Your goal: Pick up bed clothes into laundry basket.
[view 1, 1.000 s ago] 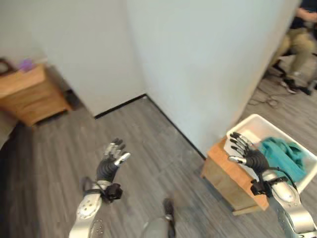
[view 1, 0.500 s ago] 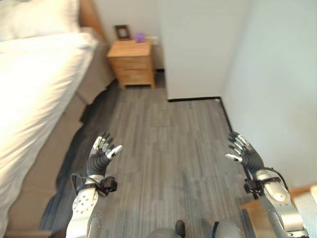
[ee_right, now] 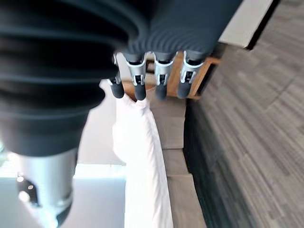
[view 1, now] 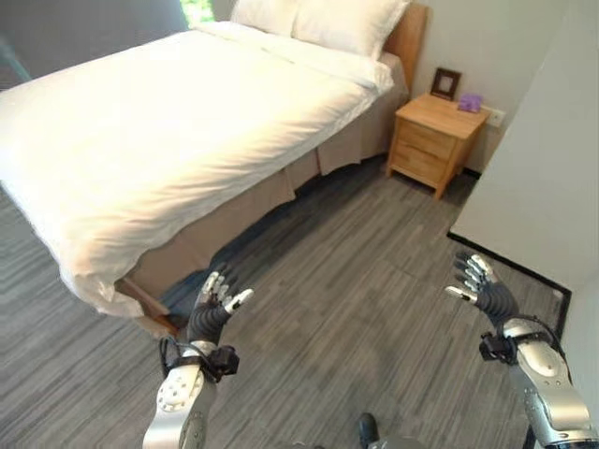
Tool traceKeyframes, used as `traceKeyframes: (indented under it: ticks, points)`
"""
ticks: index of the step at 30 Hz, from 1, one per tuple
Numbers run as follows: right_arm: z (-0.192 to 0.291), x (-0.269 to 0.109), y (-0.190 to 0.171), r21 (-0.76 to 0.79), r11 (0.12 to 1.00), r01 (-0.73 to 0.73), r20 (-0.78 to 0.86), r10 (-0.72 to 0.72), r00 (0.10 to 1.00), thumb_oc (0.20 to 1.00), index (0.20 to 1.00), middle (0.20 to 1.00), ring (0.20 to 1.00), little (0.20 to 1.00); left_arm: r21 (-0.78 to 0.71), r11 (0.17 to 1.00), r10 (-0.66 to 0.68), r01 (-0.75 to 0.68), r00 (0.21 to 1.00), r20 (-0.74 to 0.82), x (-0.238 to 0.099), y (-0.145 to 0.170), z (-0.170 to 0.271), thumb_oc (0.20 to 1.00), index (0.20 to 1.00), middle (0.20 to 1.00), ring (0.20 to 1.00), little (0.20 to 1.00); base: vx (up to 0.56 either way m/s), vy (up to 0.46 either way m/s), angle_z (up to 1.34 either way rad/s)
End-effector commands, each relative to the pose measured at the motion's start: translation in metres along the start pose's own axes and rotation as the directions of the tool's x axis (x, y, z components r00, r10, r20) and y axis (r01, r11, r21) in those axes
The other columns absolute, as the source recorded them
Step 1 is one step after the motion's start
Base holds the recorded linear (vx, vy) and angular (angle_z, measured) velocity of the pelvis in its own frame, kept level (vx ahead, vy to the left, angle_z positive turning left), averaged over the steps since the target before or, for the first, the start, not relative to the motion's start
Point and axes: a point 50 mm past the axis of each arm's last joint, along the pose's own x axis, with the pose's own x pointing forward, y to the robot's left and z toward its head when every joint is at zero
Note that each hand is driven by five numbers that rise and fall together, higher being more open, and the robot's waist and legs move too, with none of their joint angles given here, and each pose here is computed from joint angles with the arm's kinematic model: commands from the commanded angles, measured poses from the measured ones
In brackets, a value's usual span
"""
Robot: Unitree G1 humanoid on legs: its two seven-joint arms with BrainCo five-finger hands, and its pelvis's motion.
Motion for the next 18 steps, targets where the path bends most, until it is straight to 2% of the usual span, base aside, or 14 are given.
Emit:
traceKeyframes:
  ticks: [1,7,12,14,15,18]
  points:
    - [0.028,-0.003,-0.011,-0.025,0.999,0.036,0.147,-0.032,0.989,1.000,1.000,1.000,1.000,1.000,0.081,0.997,-0.024,0.013,0.990,0.140,0.001,0.005,0.032,1.000,1.000,1.000,1.000,1.000,-0.09,-0.187,0.89]
    - [0.010,-0.014,-0.005,0.027,0.996,0.085,0.090,-0.087,0.992,1.000,1.000,1.000,1.000,1.000,0.134,0.990,-0.056,0.043,0.994,0.097,0.002,0.001,0.025,1.000,1.000,1.000,1.000,1.000,-0.01,-0.046,0.95]
    - [0.001,-0.016,0.006,0.054,0.997,0.052,0.057,-0.055,0.997,1.000,1.000,1.000,1.000,1.000,0.172,0.985,-0.051,0.029,0.991,0.123,0.002,0.002,0.031,1.000,1.000,1.000,1.000,1.000,0.03,0.048,0.18]
    - [-0.001,-0.013,0.010,0.047,0.998,0.038,0.044,-0.040,0.998,1.000,1.000,1.000,1.000,1.000,0.173,0.985,-0.041,0.019,0.992,0.122,0.000,0.004,0.030,0.533,0.533,0.533,0.533,0.533,0.01,0.052,0.09]
    - [0.001,-0.012,0.011,0.049,0.998,0.031,0.051,-0.033,0.998,1.000,1.000,1.000,1.000,1.000,0.163,0.987,-0.031,0.012,0.992,0.120,-0.003,0.005,0.029,0.200,0.200,0.200,0.200,0.200,0.01,0.034,0.08]
    - [0.002,-0.011,0.013,0.049,0.999,0.015,0.055,-0.018,0.998,1.000,1.000,1.000,1.000,1.000,0.167,0.986,-0.028,0.010,0.994,0.103,-0.006,0.007,0.025,0.200,0.200,0.200,0.200,0.200,0.01,0.034,0.07]
